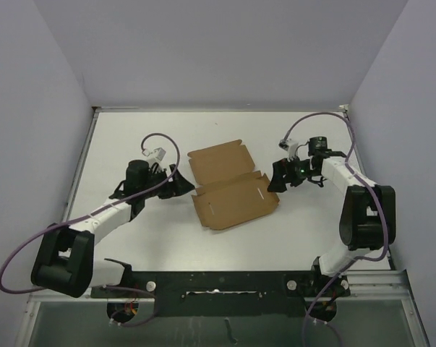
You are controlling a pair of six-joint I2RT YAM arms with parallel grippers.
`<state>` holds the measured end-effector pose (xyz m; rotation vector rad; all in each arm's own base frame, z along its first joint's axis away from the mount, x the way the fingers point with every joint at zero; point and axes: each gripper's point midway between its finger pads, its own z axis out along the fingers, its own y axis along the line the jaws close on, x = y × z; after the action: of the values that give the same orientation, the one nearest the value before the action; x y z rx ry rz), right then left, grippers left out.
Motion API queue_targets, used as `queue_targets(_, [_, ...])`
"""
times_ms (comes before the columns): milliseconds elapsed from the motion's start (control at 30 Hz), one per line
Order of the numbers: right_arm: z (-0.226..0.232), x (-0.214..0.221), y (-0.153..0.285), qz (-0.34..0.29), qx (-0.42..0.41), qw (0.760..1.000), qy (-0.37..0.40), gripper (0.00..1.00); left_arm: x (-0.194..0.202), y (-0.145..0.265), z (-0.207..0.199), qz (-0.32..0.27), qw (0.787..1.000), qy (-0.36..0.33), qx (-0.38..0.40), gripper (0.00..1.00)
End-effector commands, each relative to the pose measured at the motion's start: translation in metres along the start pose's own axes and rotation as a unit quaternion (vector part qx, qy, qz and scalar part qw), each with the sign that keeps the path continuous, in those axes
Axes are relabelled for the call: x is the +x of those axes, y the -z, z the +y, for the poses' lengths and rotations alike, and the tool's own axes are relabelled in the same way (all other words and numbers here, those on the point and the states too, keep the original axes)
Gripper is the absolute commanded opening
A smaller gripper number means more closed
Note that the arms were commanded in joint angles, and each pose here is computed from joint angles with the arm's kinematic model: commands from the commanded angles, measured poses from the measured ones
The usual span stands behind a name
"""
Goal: Fold the paper box
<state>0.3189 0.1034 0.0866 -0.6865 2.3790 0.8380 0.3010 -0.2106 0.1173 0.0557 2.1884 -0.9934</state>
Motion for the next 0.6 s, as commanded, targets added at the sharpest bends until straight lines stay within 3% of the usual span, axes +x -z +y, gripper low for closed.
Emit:
queue_targets(0, [-0.019, -0.009, -0.017, 0.046, 0.053, 0.997, 0.036, 0.94, -0.014, 0.013, -0.002, -0.01, 0.994, 0.1, 0.048, 0.75])
queue_targets(133, [-0.035, -0.007, -0.032, 0.07, 0.064, 0.995, 0.016, 0.82, -0.017, 0.008, 0.012, -0.012, 0.994, 0.105, 0.025, 0.75])
queue_targets(200, [-0.037, -0.005, -0.038, 0.083, 0.06, 0.995, 0.006, 0.71, -0.018, 0.005, 0.015, -0.014, 0.994, 0.109, 0.019, 0.75])
queue_targets(233, [-0.037, -0.004, -0.041, 0.085, 0.057, 0.995, 0.004, 0.64, -0.02, 0.004, 0.016, -0.016, 0.994, 0.11, 0.016, 0.75])
queue_targets(333, [-0.039, -0.005, -0.043, 0.082, 0.061, 0.995, -0.003, 0.29, -0.023, -0.002, 0.024, -0.023, 0.991, 0.131, -0.002, 0.75])
queue_targets(433, [-0.038, -0.008, -0.039, 0.065, 0.051, 0.996, -0.019, 0.09, -0.026, -0.006, 0.027, -0.03, 0.99, 0.138, -0.004, 0.74])
queue_targets(500, [-0.037, -0.013, -0.03, 0.037, 0.03, 0.998, -0.047, 0.01, -0.027, -0.007, 0.026, -0.033, 0.99, 0.14, 0.0, 0.74])
queue_targets(567, [-0.038, -0.02, -0.014, -0.003, 0.01, 0.997, -0.075, 0.0, -0.028, -0.007, 0.026, -0.035, 0.99, 0.139, 0.0, 0.74])
